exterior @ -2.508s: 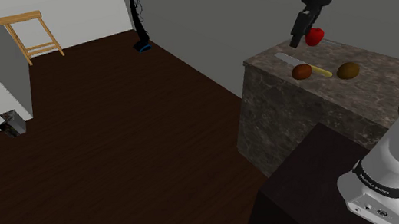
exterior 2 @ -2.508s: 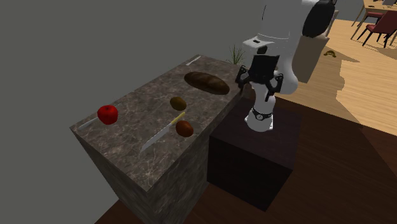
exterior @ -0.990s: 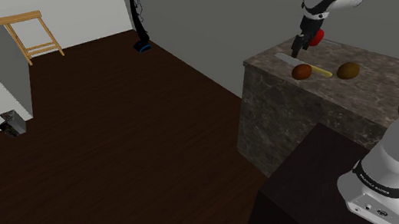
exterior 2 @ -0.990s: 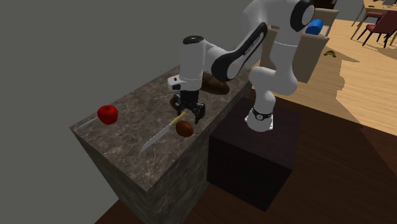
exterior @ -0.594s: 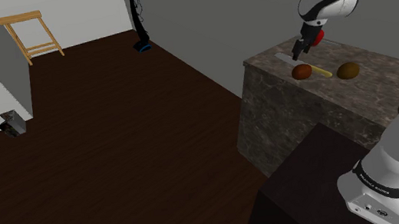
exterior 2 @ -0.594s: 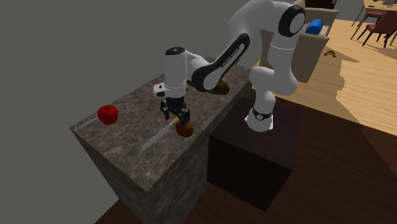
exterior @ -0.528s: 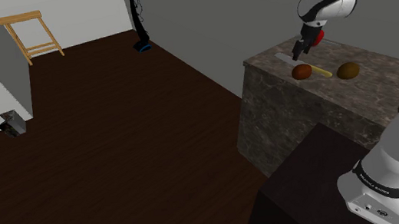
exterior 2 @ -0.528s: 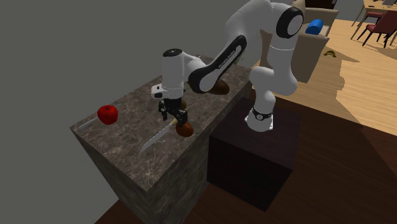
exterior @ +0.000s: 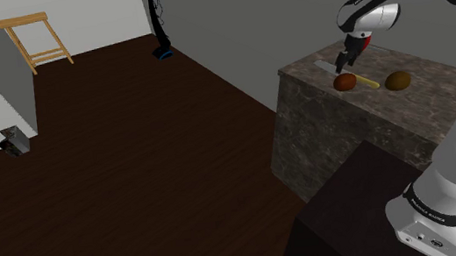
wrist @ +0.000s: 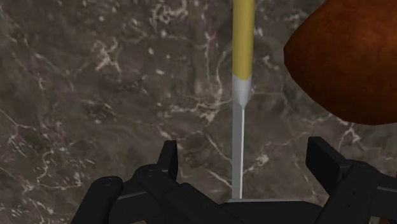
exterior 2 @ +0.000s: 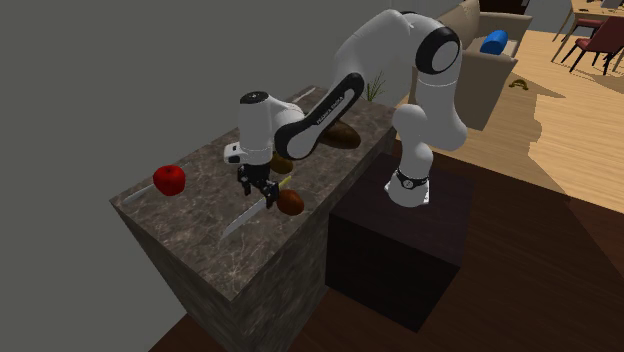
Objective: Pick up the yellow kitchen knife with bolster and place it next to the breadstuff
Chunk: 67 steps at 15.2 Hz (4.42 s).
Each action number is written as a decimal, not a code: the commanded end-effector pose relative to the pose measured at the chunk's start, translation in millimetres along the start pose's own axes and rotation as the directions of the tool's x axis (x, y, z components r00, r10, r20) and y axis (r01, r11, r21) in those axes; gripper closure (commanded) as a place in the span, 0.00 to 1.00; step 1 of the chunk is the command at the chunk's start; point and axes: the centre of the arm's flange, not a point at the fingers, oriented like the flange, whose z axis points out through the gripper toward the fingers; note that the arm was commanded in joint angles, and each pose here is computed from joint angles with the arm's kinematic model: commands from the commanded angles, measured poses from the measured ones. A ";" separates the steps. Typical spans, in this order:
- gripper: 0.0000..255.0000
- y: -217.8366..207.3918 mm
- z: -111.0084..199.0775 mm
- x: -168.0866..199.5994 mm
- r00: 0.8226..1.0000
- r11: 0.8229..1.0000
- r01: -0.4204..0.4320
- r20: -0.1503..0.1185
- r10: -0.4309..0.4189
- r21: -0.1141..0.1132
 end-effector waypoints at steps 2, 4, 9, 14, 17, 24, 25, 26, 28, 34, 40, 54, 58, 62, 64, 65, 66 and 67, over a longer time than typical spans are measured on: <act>0.00 1.0 16.0 -0.1 1.000 1.000 0.000 0.000 0.000 0.000; 0.00 1.0 24.3 -0.1 1.000 1.000 0.000 0.000 0.000 0.000; 0.00 1.0 24.3 -0.1 1.000 1.000 0.000 0.000 0.000 0.000; 1.00 1.0 24.3 -0.1 1.000 1.000 0.000 0.000 0.000 0.000; 1.00 1.0 24.3 -0.1 1.000 1.000 0.000 0.000 0.000 0.000; 1.00 1.6 8.6 1.5 1.000 1.000 0.000 0.000 0.000 0.000; 1.00 1.8 3.3 2.0 1.000 1.000 0.000 0.000 0.000 0.000; 1.00 2.0 -1.9 2.6 1.000 1.000 0.000 0.000 0.000 0.000; 1.00 2.5 -12.4 3.6 1.000 1.000 0.000 0.000 0.000 0.000; 1.00 3.8 -43.9 6.7 1.000 1.000 0.000 0.000 0.000 0.000; 1.00 5.1 -75.4 9.9 1.000 1.000 0.000 0.000 0.000 0.000; 1.00 31.8 -133.8 -15.7 1.000 1.000 0.000 0.000 0.000 0.000; 1.00 64.2 -136.6 -57.2 1.000 1.000 0.000 0.000 0.000 0.000; 1.00 96.7 -139.4 -98.8 1.000 1.000 0.000 0.000 0.000 0.000; 1.00 112.9 -140.8 -119.5 1.000 1.000 0.000 0.000 0.000 0.000; 1.00 121.0 -141.5 -129.9 1.000 1.000 0.000 0.000 0.000 0.000; 1.00 129.1 -142.2 -140.3 1.000 1.000 0.000 0.000 0.000 0.000; 1.00 137.3 -142.9 -150.7 1.000 1.000 0.000 0.000 0.000 0.000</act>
